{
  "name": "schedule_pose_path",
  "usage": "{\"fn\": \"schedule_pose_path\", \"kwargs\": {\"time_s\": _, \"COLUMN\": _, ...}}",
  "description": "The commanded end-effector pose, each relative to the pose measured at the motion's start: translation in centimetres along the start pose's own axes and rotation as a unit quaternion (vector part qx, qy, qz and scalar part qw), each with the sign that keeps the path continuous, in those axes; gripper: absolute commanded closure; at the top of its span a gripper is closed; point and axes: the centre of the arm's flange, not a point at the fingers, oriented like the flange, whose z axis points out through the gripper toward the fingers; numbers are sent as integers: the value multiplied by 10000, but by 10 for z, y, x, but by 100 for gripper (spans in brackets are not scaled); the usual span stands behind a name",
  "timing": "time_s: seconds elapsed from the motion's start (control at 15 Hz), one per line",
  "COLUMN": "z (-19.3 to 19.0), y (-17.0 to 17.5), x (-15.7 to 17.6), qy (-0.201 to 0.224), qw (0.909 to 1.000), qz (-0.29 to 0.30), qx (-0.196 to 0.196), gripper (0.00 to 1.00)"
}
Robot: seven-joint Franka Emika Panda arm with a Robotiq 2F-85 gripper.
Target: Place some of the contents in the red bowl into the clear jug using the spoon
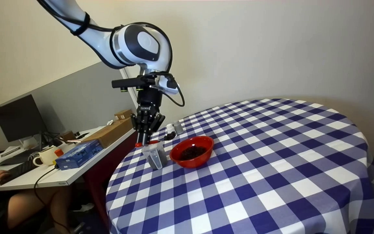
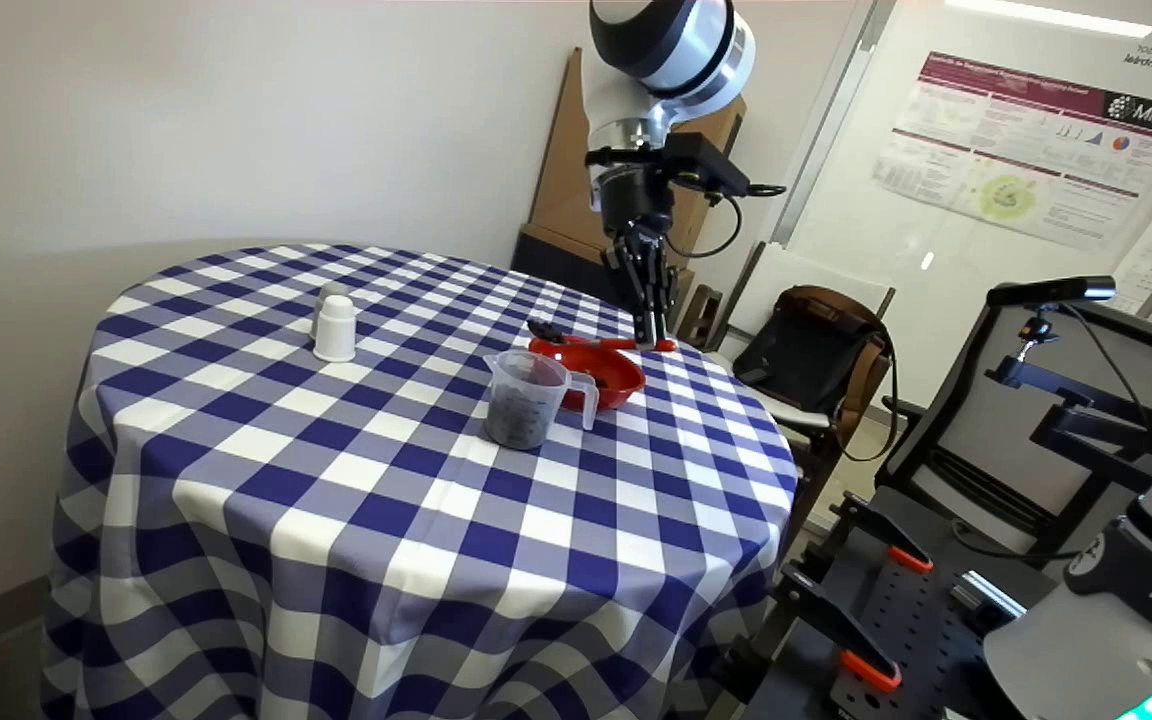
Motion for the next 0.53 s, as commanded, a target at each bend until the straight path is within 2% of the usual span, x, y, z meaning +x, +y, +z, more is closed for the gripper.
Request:
{"fn": "schedule_pose_path", "kwargs": {"time_s": 0.0, "z": 0, "y": -25, "x": -18, "qy": 124, "qw": 9995, "qz": -227, "qx": -205, "gripper": 95}}
{"fn": "schedule_pose_path", "kwargs": {"time_s": 0.47, "z": 6, "y": -52, "x": -28, "qy": 116, "qw": 9977, "qz": -487, "qx": -460, "gripper": 95}}
